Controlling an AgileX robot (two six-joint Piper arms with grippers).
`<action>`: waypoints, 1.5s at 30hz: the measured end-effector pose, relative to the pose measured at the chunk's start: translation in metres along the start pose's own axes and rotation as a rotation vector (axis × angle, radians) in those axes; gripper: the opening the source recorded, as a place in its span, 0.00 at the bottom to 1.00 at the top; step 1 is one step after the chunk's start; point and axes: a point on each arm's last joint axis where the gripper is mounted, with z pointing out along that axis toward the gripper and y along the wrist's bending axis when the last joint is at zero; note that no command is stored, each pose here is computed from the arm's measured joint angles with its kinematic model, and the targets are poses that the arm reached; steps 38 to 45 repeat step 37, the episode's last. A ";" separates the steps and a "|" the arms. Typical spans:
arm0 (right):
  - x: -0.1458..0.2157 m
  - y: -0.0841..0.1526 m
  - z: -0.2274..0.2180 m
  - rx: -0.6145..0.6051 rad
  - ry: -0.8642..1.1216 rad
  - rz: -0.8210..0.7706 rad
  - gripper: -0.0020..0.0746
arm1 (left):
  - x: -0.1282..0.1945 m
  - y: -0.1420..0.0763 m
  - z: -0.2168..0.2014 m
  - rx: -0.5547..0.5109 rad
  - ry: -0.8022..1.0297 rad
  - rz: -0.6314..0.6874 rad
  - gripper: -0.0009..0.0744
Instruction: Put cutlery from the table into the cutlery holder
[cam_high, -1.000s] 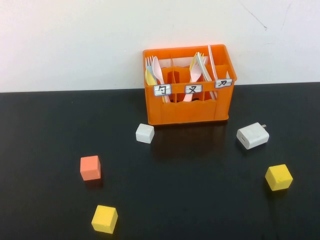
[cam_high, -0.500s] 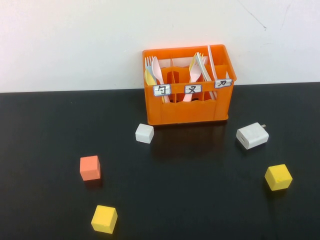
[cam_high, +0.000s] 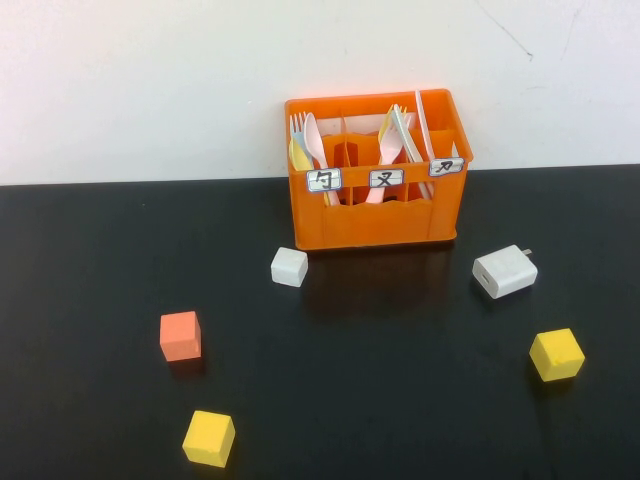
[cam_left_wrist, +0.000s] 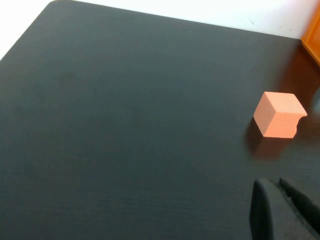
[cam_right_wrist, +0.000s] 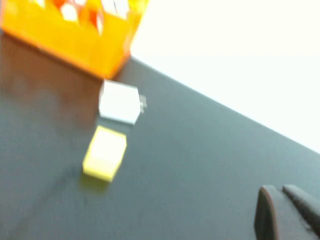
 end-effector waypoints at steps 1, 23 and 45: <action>0.008 0.003 0.003 0.007 0.025 0.007 0.02 | 0.000 0.000 0.000 0.000 0.000 0.000 0.01; 0.070 0.023 0.015 0.149 0.146 0.138 0.02 | 0.000 0.000 0.000 0.000 -0.002 0.000 0.01; 0.070 0.023 0.015 0.152 0.143 0.180 0.02 | 0.000 0.000 0.000 0.000 -0.002 0.000 0.01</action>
